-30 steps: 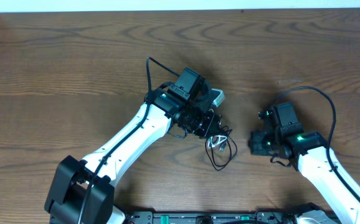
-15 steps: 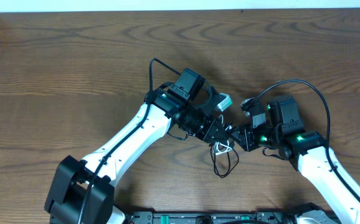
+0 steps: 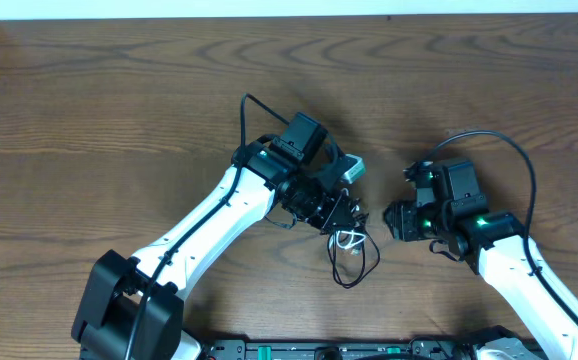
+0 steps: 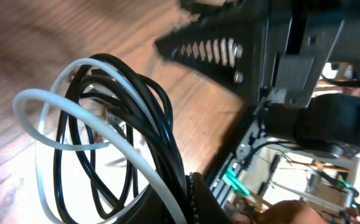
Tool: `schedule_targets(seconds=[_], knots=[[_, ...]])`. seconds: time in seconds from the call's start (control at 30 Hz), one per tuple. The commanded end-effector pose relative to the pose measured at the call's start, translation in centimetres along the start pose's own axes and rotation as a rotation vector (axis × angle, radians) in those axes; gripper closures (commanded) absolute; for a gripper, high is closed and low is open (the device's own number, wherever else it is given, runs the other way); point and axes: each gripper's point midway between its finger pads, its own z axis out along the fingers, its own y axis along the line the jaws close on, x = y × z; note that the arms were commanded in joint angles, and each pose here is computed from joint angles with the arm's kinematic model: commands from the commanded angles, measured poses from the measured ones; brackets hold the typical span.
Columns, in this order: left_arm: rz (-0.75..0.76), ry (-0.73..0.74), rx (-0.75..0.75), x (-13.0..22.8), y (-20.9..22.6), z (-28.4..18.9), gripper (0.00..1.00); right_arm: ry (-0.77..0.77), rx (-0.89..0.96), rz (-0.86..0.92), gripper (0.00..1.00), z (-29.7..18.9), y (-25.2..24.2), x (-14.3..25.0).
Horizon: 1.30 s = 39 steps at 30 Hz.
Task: Untangle cables
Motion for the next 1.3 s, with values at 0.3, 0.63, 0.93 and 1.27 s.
schedule_targets(seconds=[0.3, 0.63, 0.93, 1.27], knots=[[0.175, -0.017, 0.361, 0.3, -6.2, -1.3, 0.92, -0.042, 0.036, 0.101, 0.32, 0.0, -0.7, -0.8], [0.195, -0.034, 0.295, -0.3, -5.2, -1.0, 0.93, 0.033, -0.553, -0.233, 0.32, -2.5, 8.9, 1.2], [0.194, -0.080, 0.374, -1.6, -6.7, -1.5, 0.93, 0.032, -0.550, -0.232, 0.32, -2.5, 8.9, 1.2], [0.154, -0.118, 0.356, -2.2, -5.3, -3.0, 0.93, 0.051, 0.075, 0.083, 0.28, 0.0, -1.5, 1.5]])
